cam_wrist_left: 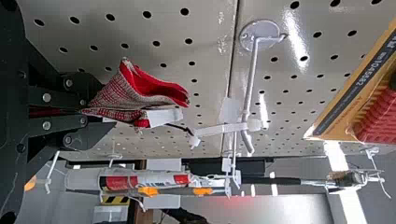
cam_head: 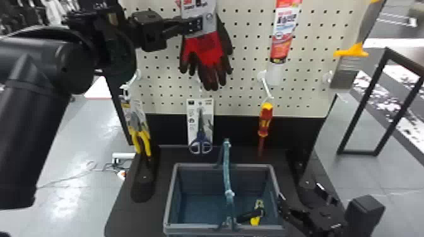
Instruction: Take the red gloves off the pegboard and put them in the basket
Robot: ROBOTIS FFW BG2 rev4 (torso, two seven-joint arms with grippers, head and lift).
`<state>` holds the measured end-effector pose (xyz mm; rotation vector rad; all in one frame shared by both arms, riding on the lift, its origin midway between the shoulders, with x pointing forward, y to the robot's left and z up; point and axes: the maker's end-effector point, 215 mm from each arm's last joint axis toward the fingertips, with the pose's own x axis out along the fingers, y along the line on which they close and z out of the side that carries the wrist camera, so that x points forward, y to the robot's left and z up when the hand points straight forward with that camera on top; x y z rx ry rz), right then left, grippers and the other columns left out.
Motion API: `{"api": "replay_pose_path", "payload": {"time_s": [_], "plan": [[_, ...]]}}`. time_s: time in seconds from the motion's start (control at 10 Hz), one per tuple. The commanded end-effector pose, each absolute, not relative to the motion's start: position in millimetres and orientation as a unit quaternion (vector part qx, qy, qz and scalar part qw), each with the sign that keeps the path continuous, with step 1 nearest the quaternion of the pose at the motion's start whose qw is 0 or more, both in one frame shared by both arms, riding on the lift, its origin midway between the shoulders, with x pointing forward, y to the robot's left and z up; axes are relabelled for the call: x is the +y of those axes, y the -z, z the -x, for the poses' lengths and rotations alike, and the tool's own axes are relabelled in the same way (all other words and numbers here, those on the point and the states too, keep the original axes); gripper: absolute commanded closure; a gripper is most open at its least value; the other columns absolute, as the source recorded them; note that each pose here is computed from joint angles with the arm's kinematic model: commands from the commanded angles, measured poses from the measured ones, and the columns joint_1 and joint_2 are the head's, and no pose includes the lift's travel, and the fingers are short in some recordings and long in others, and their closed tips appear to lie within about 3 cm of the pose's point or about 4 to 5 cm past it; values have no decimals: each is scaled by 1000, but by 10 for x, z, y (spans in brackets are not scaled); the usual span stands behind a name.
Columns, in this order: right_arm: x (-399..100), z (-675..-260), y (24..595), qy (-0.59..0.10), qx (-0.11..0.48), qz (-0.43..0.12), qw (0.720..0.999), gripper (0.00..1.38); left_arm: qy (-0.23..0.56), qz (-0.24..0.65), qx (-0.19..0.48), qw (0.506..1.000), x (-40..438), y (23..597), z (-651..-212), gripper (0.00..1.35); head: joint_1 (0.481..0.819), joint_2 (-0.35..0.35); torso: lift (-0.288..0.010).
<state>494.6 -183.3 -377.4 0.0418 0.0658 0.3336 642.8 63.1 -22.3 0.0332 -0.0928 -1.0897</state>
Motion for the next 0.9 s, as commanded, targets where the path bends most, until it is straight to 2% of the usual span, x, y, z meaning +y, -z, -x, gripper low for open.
{"api": "replay_pose_path", "payload": {"time_s": [0.0, 0.6, 0.8], "plan": [[-1835, -4944, 3778, -165, 33, -22, 985, 117, 515, -24, -47, 856, 651, 191, -6415, 1133, 549, 0, -100], [-1837, -4935, 3815, -165, 39, -24, 985, 117, 512, -31, -66, 856, 623, 38, -6131, 1133, 549, 0, -100], [-1839, -4934, 3836, -165, 42, -26, 985, 117, 488, -23, -74, 869, 746, 28, -6005, 1133, 549, 0, -100]]}}
